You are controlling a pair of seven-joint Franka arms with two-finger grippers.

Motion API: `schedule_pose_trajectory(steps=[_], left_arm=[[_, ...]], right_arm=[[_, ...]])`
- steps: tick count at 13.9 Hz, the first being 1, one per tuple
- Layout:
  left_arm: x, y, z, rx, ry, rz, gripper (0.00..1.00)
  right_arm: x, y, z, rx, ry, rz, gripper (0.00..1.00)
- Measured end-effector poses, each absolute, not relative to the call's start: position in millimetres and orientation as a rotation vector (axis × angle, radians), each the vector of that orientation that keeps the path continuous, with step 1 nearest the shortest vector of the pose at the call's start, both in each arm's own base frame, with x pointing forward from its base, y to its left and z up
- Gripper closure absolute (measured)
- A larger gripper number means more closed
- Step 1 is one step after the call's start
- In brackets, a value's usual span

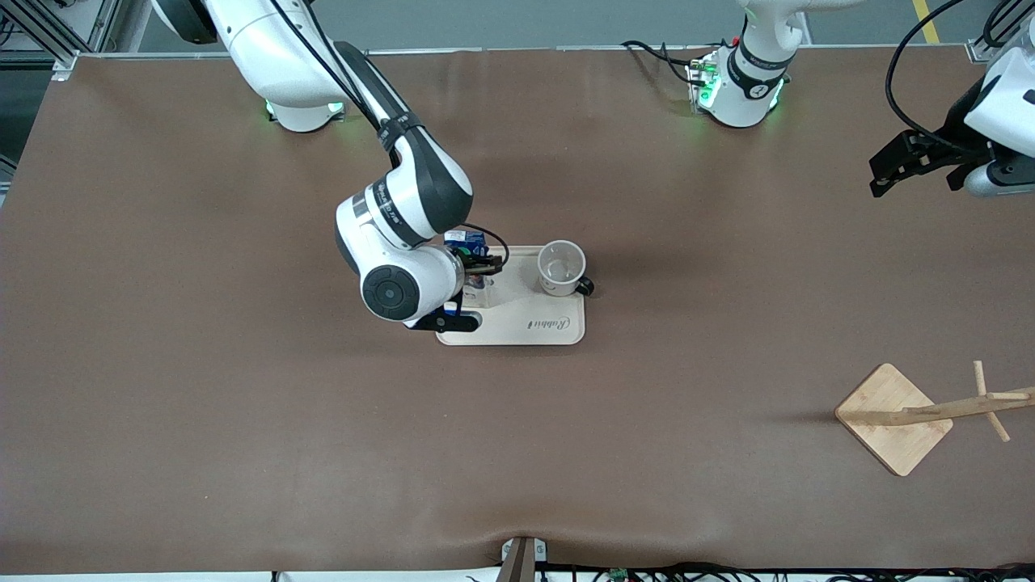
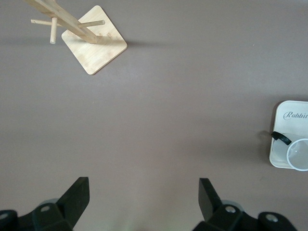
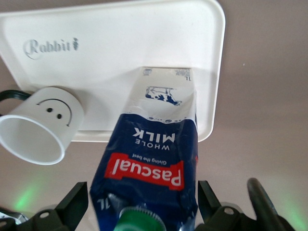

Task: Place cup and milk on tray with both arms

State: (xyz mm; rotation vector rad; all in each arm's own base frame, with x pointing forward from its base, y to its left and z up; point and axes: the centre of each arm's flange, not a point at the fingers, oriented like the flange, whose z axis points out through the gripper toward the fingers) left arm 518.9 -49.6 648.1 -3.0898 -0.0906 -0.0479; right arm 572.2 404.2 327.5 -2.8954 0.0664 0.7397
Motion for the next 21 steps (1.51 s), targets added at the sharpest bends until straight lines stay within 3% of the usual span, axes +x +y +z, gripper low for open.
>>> schedule_pose_trajectory(steps=[6, 11, 16, 21], left_arm=[[518.6, -39.0, 655.0, -3.090, -0.121, -0.063, 0.00], [519.0, -36.1, 653.8, -3.090, -0.129, -0.057, 0.00], [521.6, -36.2, 649.4, -3.090, -0.128, -0.044, 0.00], [521.5, -36.9, 649.5, -3.090, -0.126, -0.044, 0.00]], right_arm=[[597.8, 379.4, 414.8, -2.874, 0.034, 0.639, 0.00], [630.2, 238.0, 530.0, -2.822, 0.195, 0.509, 0.00], [602.2, 67.3, 639.1, -2.938, 0.344, 0.323, 0.00], [578.4, -14.3, 621.1, -3.045, 0.290, 0.236, 0.00]])
